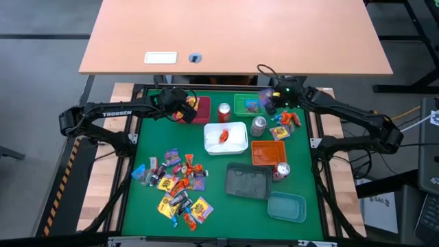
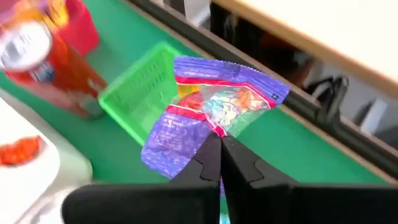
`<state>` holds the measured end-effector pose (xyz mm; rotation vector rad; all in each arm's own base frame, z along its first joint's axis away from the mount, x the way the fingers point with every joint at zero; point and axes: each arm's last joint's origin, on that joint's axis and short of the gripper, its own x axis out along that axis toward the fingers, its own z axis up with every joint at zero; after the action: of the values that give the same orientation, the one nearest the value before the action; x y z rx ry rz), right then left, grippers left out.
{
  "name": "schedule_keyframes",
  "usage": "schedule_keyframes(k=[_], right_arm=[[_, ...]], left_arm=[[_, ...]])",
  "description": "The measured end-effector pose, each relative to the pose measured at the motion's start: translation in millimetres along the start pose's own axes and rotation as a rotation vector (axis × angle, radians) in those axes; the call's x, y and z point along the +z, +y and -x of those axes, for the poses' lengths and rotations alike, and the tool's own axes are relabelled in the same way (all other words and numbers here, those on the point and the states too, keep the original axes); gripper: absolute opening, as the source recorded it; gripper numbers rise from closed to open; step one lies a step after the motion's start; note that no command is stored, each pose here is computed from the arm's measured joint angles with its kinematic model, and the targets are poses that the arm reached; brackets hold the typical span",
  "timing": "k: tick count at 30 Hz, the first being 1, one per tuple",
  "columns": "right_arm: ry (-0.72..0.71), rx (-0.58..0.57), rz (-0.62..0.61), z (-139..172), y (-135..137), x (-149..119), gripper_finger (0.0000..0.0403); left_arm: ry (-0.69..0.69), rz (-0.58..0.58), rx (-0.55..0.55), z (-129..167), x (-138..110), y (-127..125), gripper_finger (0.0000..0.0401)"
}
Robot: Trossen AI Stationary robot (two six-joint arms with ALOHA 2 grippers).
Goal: Sort candy
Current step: Put the violet candy into the green bin
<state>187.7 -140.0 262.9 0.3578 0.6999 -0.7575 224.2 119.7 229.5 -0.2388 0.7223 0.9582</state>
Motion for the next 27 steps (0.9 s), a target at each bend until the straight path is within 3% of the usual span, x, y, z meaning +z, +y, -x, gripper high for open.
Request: schedule_keyframes(k=[14, 27], right_arm=[[-0.019, 0.09, 0.022, -49.2, 8.8, 7.1, 0.0001], [0.011, 0.094, 0.019, -58.4, 9.5, 4.1, 0.0005]], left_arm=[[-0.002, -0.021, -0.037, 3.2, -1.6, -7.2, 0.0089], [0.102, -0.112, -0.43, 20.0, -14.7, -40.8, 0.0088]])
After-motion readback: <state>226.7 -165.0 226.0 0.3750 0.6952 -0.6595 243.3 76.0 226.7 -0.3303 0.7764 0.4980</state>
